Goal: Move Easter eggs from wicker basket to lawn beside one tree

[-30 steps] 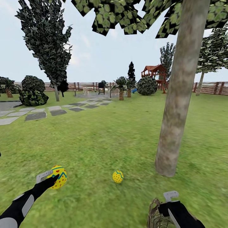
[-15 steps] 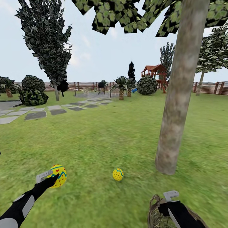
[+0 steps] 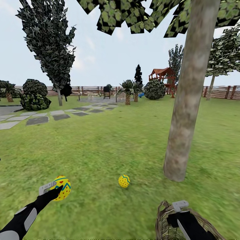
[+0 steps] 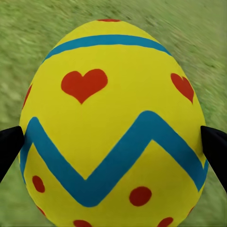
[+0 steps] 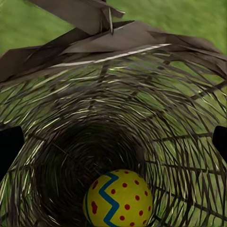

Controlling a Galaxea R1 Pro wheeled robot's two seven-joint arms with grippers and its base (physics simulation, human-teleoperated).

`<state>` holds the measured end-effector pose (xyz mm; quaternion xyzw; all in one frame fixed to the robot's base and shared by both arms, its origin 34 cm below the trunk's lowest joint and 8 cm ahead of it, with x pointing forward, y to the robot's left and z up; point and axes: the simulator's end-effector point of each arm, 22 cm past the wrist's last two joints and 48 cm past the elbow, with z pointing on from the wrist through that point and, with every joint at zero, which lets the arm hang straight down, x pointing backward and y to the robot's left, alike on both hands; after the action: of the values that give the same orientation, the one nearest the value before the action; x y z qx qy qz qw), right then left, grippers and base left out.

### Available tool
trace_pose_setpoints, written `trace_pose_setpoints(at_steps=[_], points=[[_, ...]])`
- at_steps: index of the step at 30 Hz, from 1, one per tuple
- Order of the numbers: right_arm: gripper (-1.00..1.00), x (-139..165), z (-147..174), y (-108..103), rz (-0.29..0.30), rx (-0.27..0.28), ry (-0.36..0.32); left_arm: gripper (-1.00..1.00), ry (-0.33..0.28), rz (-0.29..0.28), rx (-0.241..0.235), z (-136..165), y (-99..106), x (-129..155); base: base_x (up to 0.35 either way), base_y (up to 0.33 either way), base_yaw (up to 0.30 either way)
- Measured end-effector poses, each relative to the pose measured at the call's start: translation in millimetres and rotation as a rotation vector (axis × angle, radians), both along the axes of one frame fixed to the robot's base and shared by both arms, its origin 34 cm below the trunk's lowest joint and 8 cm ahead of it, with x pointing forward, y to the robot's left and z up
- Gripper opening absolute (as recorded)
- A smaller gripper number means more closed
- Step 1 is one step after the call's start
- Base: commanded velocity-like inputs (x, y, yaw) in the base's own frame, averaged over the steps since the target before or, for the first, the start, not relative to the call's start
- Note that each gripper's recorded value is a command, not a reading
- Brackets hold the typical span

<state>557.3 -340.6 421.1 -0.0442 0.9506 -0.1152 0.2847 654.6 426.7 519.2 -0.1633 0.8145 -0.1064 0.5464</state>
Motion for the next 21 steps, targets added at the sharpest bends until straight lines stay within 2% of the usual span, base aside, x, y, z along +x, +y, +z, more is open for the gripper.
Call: trace_pose_setpoints(at_steps=[21], points=[[1.00,-12,-46,-5,-0.004,-0.005,-0.001,-1.00,-0.002,-0.005,-0.007,-48,-7,-11,0.000,0.000,0.000]])
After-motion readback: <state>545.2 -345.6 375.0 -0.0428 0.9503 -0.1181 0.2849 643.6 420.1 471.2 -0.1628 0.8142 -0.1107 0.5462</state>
